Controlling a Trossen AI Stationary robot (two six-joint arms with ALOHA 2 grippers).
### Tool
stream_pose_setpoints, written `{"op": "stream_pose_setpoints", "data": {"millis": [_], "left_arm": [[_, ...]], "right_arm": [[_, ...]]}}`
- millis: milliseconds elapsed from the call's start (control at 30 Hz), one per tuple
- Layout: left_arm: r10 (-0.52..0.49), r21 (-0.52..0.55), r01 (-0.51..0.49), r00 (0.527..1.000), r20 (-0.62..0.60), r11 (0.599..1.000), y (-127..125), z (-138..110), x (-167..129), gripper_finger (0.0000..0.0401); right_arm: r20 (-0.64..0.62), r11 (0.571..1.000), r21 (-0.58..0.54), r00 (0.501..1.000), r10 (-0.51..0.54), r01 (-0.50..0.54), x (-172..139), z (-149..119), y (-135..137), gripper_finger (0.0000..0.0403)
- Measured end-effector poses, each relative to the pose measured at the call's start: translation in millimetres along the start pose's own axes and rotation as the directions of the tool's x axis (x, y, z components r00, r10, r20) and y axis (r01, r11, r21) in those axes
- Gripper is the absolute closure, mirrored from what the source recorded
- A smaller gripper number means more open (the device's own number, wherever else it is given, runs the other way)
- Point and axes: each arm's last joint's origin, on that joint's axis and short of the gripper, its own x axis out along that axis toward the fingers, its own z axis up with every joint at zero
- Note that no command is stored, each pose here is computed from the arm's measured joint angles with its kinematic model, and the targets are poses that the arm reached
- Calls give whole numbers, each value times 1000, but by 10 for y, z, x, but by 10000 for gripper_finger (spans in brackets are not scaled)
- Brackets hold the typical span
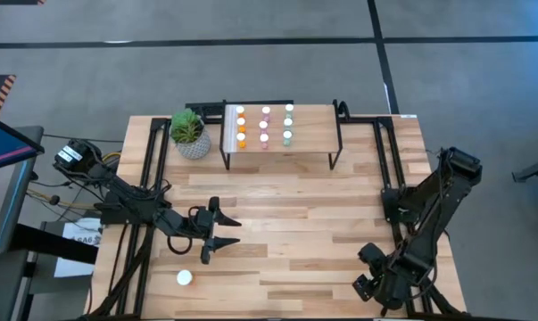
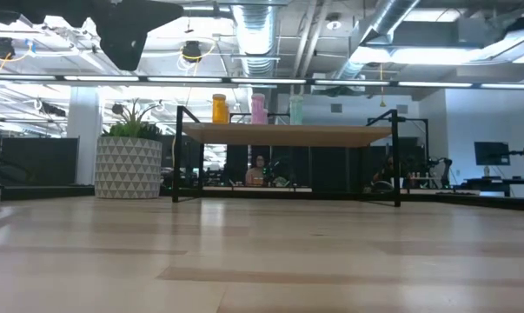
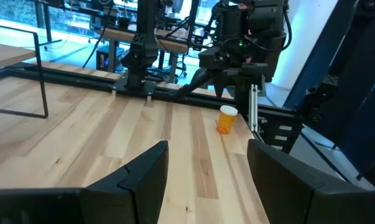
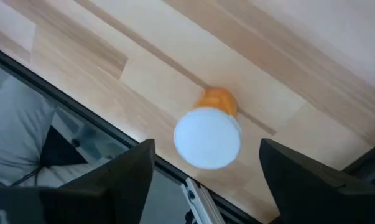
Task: Pick and place medicine bottles onto shelf by color
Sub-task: Put the right big orange pill bottle on the shelf
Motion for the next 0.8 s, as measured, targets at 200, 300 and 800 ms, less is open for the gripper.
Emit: {"op": "stream_pose_setpoints", "data": {"millis": [200, 300, 800], "left_arm": [[0, 0, 0, 1000, 0, 1000, -1, 0, -1, 193], [0, 1, 0, 1000, -1, 1000, 0, -1, 0, 193], [0, 1, 0, 1000, -1, 1000, 0, -2, 0, 193]], "right_arm": [[14, 1000, -11, 1000, -21, 21, 111, 26, 44, 63], [14, 998, -41, 999, -49, 49, 249, 6, 74, 63], [-50, 991, -77, 993, -111, 107, 460, -27, 112, 104]]}}
